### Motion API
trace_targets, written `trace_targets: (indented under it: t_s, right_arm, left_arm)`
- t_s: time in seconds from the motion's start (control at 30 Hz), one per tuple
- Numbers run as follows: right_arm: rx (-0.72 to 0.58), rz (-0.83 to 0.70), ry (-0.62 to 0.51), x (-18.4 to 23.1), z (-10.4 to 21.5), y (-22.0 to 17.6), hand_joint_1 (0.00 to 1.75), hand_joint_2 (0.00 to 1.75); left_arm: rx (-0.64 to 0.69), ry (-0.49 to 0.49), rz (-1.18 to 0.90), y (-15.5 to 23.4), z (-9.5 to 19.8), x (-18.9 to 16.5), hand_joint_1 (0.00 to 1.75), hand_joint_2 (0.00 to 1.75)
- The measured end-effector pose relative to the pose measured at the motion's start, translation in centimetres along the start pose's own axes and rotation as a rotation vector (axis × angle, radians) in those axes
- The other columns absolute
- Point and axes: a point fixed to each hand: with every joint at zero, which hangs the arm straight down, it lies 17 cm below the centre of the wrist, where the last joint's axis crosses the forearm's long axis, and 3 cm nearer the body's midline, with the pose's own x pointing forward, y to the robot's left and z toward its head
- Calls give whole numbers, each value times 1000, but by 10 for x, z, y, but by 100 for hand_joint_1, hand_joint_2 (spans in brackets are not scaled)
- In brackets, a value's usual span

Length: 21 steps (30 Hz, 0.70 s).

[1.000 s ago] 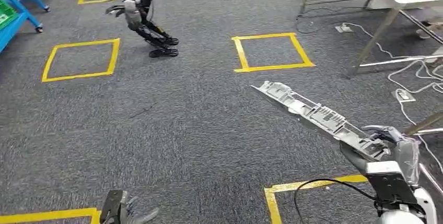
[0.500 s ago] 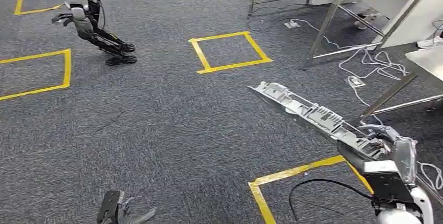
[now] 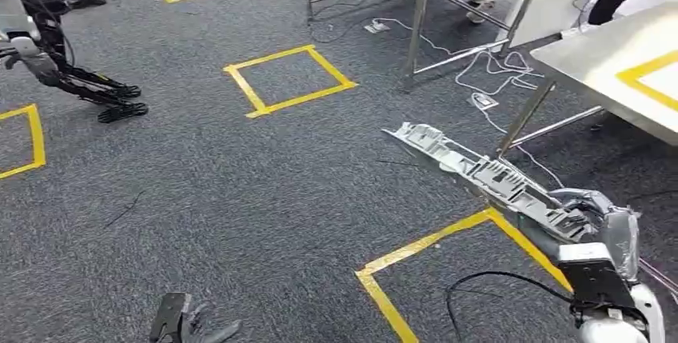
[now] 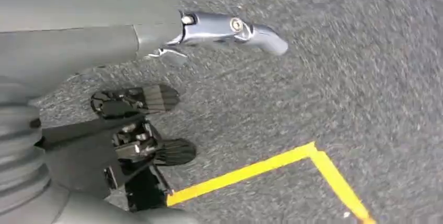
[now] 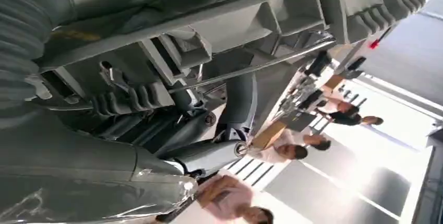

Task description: Take the parts from the cabinet and place them on the table.

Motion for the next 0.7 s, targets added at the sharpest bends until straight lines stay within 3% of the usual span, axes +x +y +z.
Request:
trace_targets:
  t_s: [0.7]
  right_arm:
    - [-5, -6, 17, -5, -2, 0, 175, 175]
  left_arm:
    - [6, 14, 8, 0, 2, -7, 0, 175]
